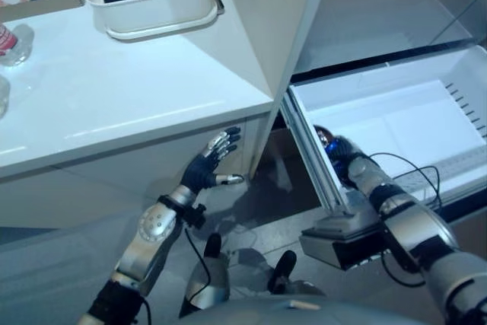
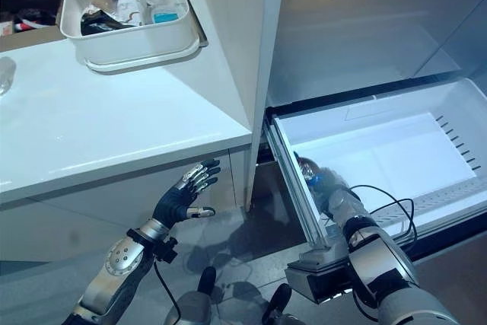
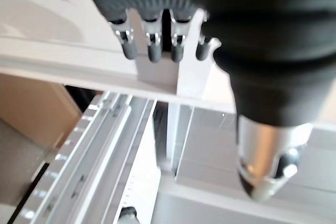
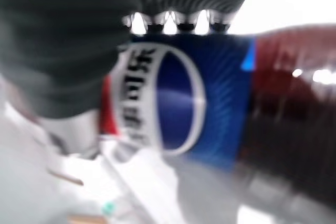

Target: Take the drinks into the refrigerator

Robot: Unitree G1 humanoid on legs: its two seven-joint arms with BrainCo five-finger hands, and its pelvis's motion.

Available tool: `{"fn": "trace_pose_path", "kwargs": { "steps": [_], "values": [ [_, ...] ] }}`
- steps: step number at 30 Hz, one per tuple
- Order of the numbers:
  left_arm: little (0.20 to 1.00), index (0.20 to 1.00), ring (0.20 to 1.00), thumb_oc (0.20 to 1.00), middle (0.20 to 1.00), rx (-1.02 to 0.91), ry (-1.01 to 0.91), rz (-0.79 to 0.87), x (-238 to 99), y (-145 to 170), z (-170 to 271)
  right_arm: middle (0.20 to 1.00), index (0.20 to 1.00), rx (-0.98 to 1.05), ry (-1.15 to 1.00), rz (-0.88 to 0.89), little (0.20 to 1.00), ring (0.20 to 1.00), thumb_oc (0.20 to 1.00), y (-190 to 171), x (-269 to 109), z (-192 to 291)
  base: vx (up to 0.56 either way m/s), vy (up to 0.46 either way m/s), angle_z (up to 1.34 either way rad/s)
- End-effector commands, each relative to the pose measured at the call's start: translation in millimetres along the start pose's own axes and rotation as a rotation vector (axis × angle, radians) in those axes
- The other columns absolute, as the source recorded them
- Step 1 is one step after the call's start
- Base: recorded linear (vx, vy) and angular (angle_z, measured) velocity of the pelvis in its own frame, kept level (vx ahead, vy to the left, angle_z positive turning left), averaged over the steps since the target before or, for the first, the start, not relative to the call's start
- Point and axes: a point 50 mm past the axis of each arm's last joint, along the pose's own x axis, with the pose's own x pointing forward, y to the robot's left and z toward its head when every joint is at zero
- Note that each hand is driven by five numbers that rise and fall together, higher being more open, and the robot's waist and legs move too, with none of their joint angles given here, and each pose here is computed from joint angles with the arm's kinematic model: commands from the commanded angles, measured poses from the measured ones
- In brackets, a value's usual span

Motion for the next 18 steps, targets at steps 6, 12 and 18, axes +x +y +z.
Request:
{"fn": "trace_pose_path", "kwargs": {
  "steps": [6,12,18],
  "values": [
    [1.000,1.000,1.000,1.000,1.000,-0.034,-0.151,0.030,7,-6,26,1.000,1.000,0.089,-0.194,0.172,1.000,1.000,1.000,50,-11,47,-0.01,0.005,0.08],
    [1.000,1.000,1.000,1.000,1.000,-0.021,-0.155,0.107,3,0,25,1.000,1.000,0.587,-0.141,0.043,1.000,1.000,1.000,37,-12,30,-0.01,0.005,0.06],
    [1.000,1.000,1.000,1.000,1.000,-0.034,-0.116,0.151,-5,10,17,1.000,1.000,0.885,-0.320,-0.186,1.000,1.000,1.000,-4,-34,22,0.00,0.000,0.00]
  ]
}}
